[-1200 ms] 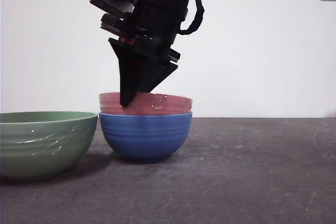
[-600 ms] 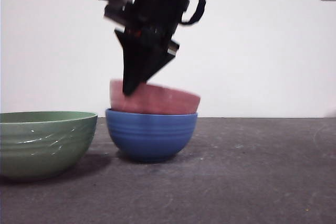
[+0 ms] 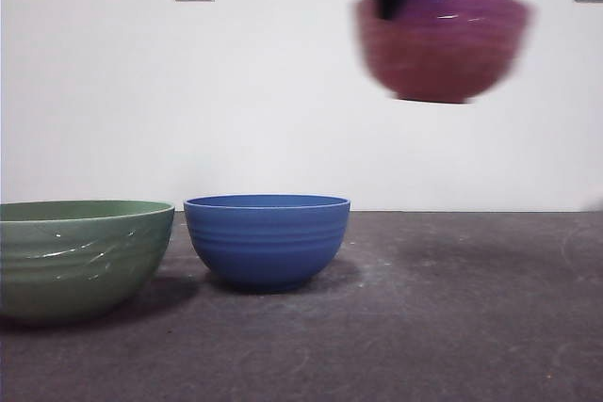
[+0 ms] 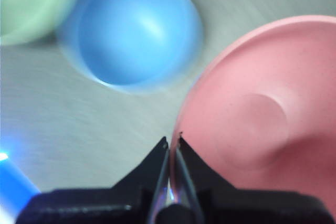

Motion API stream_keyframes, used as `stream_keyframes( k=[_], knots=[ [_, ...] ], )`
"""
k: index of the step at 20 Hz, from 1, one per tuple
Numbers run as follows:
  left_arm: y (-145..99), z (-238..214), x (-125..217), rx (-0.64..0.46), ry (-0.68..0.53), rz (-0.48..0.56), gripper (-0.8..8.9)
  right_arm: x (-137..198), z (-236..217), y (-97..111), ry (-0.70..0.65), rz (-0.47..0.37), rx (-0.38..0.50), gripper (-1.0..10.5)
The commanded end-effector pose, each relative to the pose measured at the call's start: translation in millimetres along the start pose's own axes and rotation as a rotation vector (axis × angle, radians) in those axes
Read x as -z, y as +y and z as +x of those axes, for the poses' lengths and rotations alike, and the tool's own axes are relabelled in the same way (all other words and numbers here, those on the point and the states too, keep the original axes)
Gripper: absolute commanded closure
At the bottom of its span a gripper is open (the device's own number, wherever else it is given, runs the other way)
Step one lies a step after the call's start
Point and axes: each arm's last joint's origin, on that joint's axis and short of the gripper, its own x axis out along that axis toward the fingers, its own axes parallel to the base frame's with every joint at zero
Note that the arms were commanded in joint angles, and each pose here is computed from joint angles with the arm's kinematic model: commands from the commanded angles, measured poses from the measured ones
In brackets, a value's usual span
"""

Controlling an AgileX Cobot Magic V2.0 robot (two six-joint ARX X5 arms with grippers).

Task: Pick up the green bowl on the top,put the green bowl on the left,pick up the red bowl in the middle,put the red bowl on the right

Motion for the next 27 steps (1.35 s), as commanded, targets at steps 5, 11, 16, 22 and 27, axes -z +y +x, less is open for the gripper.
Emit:
stream_keyframes(
  k=[5,11,16,22,27],
  knots=[
    [0,0,-1,-0.002,-0.011,0.006,4.99,29,49,10,0.073,0.178,0.053,9.6],
    [0,0,-1,-0.001,-0.010,0.006,4.99,49,106,25,-0.020,0.220,0.005,9.6],
    [0,0,-1,0.000,-0.010,0.006,4.99,50,129,29,0.007,0.225,-0.026,9.6],
    [0,0,0,0.004,0.002,0.007,4.99,51,140,31,0.041,0.226,-0.049,7.1],
    [0,0,-1,0.004,-0.012,0.006,4.99,46,106,25,-0.096,0.243,-0.033,7.0]
  ],
)
